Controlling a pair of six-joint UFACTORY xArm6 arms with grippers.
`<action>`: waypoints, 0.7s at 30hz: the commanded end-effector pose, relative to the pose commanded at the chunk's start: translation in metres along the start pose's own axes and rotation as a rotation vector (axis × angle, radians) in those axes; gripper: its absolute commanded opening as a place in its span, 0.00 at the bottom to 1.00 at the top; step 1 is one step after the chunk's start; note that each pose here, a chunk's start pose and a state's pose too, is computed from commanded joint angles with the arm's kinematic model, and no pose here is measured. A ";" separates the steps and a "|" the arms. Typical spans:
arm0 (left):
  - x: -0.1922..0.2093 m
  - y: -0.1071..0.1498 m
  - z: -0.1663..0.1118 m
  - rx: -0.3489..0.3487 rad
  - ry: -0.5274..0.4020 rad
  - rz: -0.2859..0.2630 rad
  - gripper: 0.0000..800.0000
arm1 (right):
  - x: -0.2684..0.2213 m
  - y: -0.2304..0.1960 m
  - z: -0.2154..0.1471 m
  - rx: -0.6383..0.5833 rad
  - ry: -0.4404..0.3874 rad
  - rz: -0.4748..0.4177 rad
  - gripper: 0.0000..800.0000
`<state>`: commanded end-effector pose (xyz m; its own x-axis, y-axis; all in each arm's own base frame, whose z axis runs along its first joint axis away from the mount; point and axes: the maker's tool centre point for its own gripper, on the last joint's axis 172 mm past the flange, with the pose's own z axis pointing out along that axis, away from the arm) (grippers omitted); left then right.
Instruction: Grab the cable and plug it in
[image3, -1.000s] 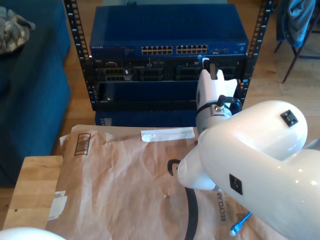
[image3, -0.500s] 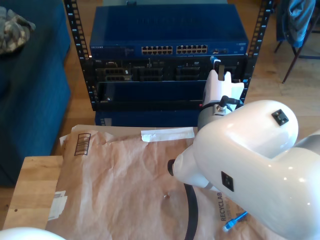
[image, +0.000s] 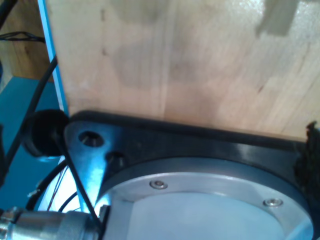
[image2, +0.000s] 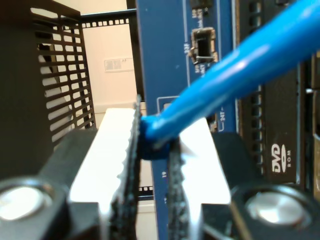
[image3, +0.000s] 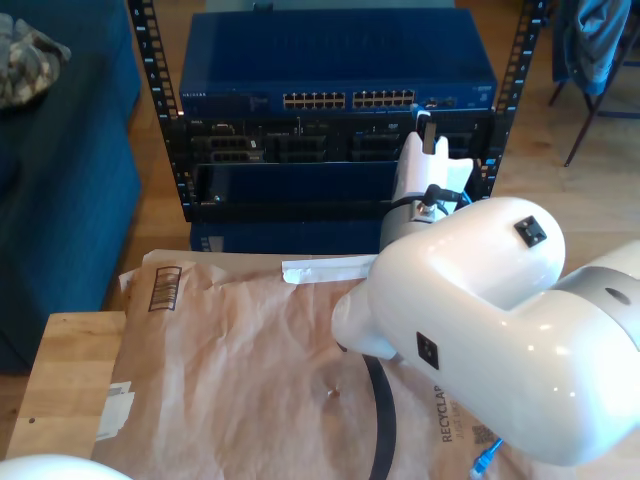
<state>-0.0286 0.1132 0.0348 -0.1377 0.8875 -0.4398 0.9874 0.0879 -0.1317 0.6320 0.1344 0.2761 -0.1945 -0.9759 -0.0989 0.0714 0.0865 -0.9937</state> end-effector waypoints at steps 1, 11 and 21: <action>0.000 0.000 0.000 0.000 0.000 0.000 1.00 | 0.000 0.000 0.002 0.002 0.001 0.002 0.00; 0.000 0.000 0.000 0.000 0.000 0.000 1.00 | 0.003 0.005 0.011 0.003 0.012 0.006 0.00; 0.000 0.000 0.000 0.000 0.000 0.000 1.00 | 0.008 0.004 0.014 0.006 0.017 -0.023 0.00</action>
<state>-0.0286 0.1132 0.0348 -0.1377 0.8875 -0.4398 0.9874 0.0879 -0.1317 0.6446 0.1245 0.2722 -0.2125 -0.9742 -0.0766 0.0722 0.0625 -0.9954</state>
